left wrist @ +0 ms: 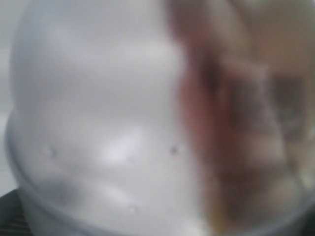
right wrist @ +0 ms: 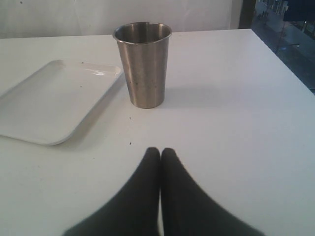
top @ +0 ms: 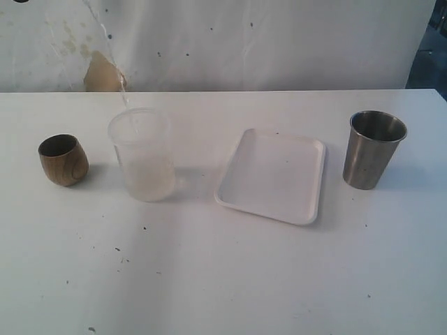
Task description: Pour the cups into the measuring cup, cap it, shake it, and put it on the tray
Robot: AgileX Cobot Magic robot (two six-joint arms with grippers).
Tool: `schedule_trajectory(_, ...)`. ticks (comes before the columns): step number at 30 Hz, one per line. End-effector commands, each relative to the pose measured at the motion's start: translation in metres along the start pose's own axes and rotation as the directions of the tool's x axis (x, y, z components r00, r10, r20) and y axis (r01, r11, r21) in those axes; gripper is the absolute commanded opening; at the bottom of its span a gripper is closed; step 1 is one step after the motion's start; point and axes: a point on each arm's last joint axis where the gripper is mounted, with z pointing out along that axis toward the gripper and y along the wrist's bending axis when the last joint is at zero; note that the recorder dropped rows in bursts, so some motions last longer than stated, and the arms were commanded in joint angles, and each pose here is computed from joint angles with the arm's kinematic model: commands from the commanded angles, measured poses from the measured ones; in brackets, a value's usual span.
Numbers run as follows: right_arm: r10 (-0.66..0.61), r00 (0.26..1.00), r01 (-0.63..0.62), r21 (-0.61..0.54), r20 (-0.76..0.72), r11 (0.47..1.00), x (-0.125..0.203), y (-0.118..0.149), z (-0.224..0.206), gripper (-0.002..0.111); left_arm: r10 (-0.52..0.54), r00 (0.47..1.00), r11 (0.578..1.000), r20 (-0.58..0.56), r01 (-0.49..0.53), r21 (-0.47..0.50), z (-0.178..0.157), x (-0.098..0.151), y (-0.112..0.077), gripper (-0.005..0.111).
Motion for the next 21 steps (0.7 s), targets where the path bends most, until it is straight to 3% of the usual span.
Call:
schedule_trajectory(1,-0.005,1.000,0.005,0.000,0.003,1.000,0.000,0.000,0.000,0.000,-0.016,1.000,0.993,-0.023,0.014,-0.114,-0.011,0.009,0.026,0.000)
schedule_trajectory(21,-0.005,1.000,0.005,0.000,0.003,1.000,0.000,0.000,0.000,0.000,-0.031,0.999,0.986,-0.034,0.026,-0.162,-0.021,0.014,0.041,0.000)
